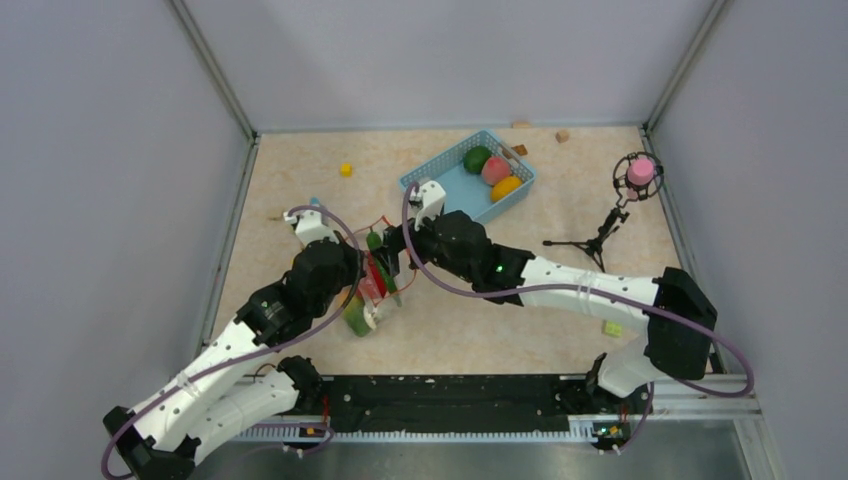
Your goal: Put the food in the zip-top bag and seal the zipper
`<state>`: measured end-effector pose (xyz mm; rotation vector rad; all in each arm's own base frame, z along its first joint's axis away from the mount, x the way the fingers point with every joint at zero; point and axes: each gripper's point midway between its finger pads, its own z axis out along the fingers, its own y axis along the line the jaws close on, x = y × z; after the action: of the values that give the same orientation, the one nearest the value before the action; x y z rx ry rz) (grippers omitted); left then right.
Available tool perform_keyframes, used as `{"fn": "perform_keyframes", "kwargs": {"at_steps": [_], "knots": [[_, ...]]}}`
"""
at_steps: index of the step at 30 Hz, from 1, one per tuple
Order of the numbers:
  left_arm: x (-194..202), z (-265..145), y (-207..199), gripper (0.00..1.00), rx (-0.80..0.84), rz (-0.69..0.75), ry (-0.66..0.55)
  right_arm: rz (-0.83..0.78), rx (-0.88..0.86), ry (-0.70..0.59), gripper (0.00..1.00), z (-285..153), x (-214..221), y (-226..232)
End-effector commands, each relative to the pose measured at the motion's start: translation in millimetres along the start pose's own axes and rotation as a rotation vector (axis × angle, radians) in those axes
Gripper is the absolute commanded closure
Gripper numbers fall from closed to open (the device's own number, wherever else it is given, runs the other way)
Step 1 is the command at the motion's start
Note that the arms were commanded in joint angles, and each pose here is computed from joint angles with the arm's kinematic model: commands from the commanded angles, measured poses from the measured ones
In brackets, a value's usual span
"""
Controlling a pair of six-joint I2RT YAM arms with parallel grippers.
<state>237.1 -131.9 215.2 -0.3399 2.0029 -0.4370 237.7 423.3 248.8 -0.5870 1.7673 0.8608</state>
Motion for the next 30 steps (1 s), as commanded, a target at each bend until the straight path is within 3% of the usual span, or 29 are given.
{"fn": "perform_keyframes", "kwargs": {"at_steps": [1, 5, 10, 12, 14, 16, 23, 27, 30], "knots": [[-13.7, -1.8, -4.2, 1.00, 0.004, -0.030, -0.050, 0.015, 0.161, 0.012, 0.01, -9.3, -0.5, -36.5], [-14.5, -2.1, -3.6, 1.00, 0.001, -0.031, -0.054, 0.013, 0.202, 0.082, 0.08, -10.9, 24.3, -47.1], [-15.9, -2.7, -2.0, 1.00, -0.006, -0.035, -0.060, 0.024, 0.148, 0.174, 0.27, -6.8, 56.2, -41.2], [-16.0, -3.2, -1.0, 1.00, -0.009, -0.035, -0.062, 0.033, 0.126, 0.187, 0.47, -3.6, 64.1, -38.0], [-17.1, -4.0, -0.2, 1.00, -0.011, -0.040, -0.067, 0.034, 0.103, 0.189, 0.80, -1.0, 63.1, -33.1], [-17.4, -4.4, 0.2, 1.00, -0.012, -0.047, -0.070, 0.005, 0.072, 0.165, 1.00, -0.1, 48.5, -26.5], [-20.9, -7.7, 4.1, 1.00, -0.021, -0.061, -0.089, -0.090, -0.109, 0.010, 1.00, -11.0, -31.0, 15.3], [-23.7, -10.7, 5.2, 1.00, -0.016, -0.072, -0.102, -0.118, -0.236, -0.054, 1.00, -21.2, -57.0, 41.2], [-25.5, -12.9, 7.7, 1.00, -0.022, -0.082, -0.112, -0.117, -0.224, -0.104, 1.00, -26.1, -70.9, 40.5]]}}
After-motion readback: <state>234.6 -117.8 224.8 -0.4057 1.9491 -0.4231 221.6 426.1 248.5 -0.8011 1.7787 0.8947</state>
